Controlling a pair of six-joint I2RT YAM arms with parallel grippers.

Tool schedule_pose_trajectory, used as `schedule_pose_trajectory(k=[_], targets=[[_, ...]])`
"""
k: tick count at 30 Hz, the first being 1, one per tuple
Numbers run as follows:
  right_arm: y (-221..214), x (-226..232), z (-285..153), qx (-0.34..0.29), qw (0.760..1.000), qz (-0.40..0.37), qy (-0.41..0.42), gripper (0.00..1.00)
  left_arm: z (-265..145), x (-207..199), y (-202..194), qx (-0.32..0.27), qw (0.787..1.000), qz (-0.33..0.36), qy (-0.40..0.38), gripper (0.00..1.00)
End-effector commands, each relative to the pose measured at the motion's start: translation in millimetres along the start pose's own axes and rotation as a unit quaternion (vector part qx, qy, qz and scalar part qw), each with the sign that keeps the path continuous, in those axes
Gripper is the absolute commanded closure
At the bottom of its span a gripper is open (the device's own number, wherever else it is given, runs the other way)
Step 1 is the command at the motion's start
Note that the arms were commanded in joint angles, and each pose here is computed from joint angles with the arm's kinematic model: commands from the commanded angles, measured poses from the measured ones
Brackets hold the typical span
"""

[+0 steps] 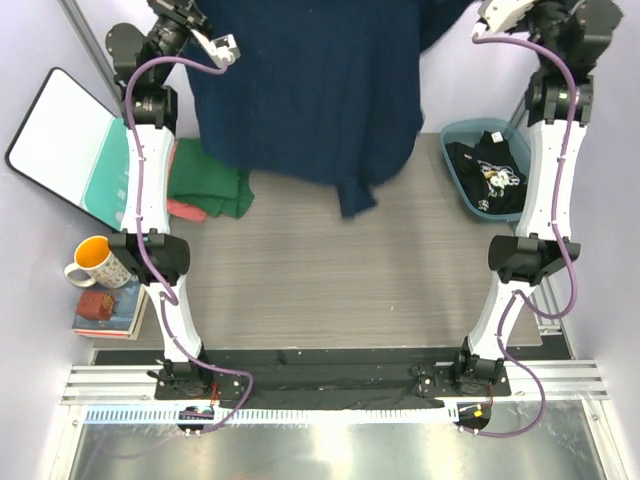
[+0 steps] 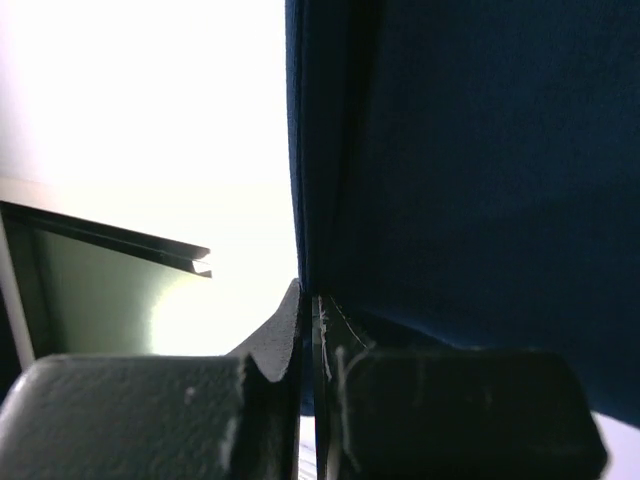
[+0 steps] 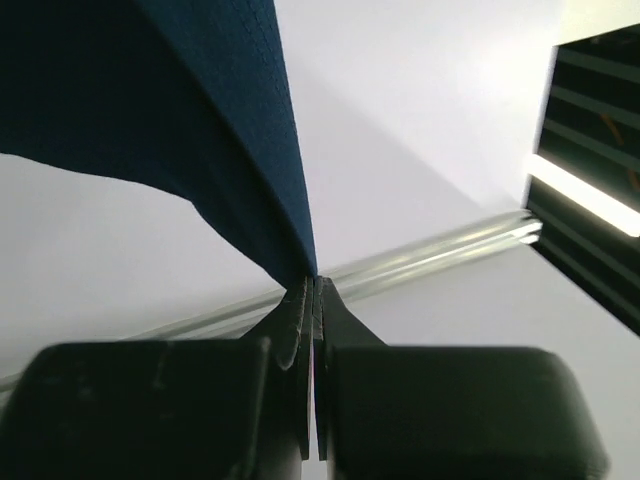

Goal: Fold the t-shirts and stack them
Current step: Flatten out the tshirt

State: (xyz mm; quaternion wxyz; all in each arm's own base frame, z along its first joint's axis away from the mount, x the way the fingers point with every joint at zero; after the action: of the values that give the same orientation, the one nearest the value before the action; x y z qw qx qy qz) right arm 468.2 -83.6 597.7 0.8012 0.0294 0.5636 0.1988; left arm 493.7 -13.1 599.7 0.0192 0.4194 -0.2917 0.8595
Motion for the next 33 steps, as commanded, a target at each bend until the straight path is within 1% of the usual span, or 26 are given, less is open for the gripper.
schedule_pose_trajectory(k=[1,2,6,7,8,9,10,11,12,14,15,16,17,18,20,21,22,23,24,25,26,27,28,30,32,33], targets=[[59,-171,-115,0.015,0.962,-0.113,-0.248,0.99,-50,119,-46,0.111,0.986,0.086,0.087,1.0],[64,-176,-121,0.016,0.961,-0.115,-0.252,0.99,-59,144,-43,0.111,0.984,0.094,0.102,1.0],[79,-184,-148,0.031,0.966,-0.094,-0.238,0.99,-66,146,-35,0.125,0.983,0.074,0.113,1.0],[64,-163,-139,0.051,0.975,-0.078,-0.201,0.99,-66,128,-33,0.127,0.986,0.059,0.095,1.0],[72,-165,-153,0.054,0.976,-0.074,-0.196,0.99,-69,120,-31,0.136,0.986,0.052,0.086,1.0],[63,-149,-151,0.068,0.983,-0.052,-0.162,0.99,-78,129,-28,0.139,0.985,0.051,0.088,1.0],[39,-110,-142,0.096,0.99,-0.029,-0.098,0.99,-80,82,-17,0.128,0.991,0.024,0.036,1.0],[46,-104,-158,0.097,0.992,-0.021,-0.083,0.99,-85,68,-8,0.115,0.993,0.018,0.021,1.0],[21,-51,-153,0.116,0.993,0.007,-0.002,0.99,-96,17,13,0.098,0.994,-0.02,-0.039,1.0],[21,-20,-175,0.126,0.99,0.021,0.06,0.99,-117,2,36,0.068,0.994,-0.032,-0.075,1.0],[3,30,-186,0.153,0.977,0.051,0.138,0.99,-138,-46,63,0.045,0.987,-0.069,-0.135,1.0],[-1,50,-197,0.163,0.97,0.057,0.171,0.99,-154,-41,75,0.033,0.986,-0.075,-0.146,1.0],[-3,67,-207,0.172,0.962,0.071,0.2,0.99,-169,-55,89,0.016,0.981,-0.08,-0.177,1.0],[-6,100,-230,0.192,0.94,0.093,0.265,0.99,-199,-97,123,-0.029,0.956,-0.125,-0.264,1.0],[-5,127,-250,0.192,0.922,0.106,0.32,0.99,-227,-101,144,-0.053,0.94,-0.148,-0.303,1.0],[-5,149,-270,0.203,0.895,0.123,0.376,0.99,-250,-117,168,-0.08,0.917,-0.19,-0.342,1.0],[-1,159,-279,0.191,0.883,0.117,0.413,0.99,-267,-123,183,-0.097,0.897,-0.214,-0.374,1.0],[1,168,-289,0.191,0.868,0.124,0.442,0.99,-278,-116,190,-0.119,0.894,-0.2,-0.382,1.0],[3,184,-307,0.201,0.834,0.146,0.493,0.99,-292,-123,203,-0.134,0.88,-0.213,-0.403,1.0],[6,191,-316,0.196,0.815,0.144,0.527,0.99,-311,-128,218,-0.152,0.849,-0.24,-0.445,1.0],[10,198,-331,0.191,0.786,0.142,0.571,0.99,-319,-119,221,-0.159,0.844,-0.241,-0.453,1.0],[10,203,-338,0.191,0.769,0.142,0.594,0.99,-326,-115,226,-0.176,0.829,-0.246,-0.471,1.0],[10,208,-344,0.191,0.751,0.141,0.617,0.99,-343,-114,237,-0.197,0.798,-0.261,-0.507,1.0],[11,216,-357,0.196,0.714,0.143,0.657,0.99,-352,-110,240,-0.21,0.783,-0.26,-0.525,1.0],[10,221,-364,0.201,0.692,0.147,0.678,0.99,-362,-108,245,-0.209,0.76,-0.278,-0.549,1.0],[10,224,-368,0.201,0.682,0.148,0.688,0.99,-363,-105,244,-0.217,0.758,-0.272,-0.552,1.0]])
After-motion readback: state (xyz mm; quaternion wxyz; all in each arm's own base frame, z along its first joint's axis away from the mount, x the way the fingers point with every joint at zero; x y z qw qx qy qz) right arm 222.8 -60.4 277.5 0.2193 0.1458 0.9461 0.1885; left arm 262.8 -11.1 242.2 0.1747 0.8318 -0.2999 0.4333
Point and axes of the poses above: each gripper's point midway between its finger pads, its own z axis out along the fingers, its own x axis along the line the jaws close on, y = z × x, the point moved 8 cm from there along -z, back along the fingers, and after that the axes turned 14 degrees about z, right-handed, at the moved point
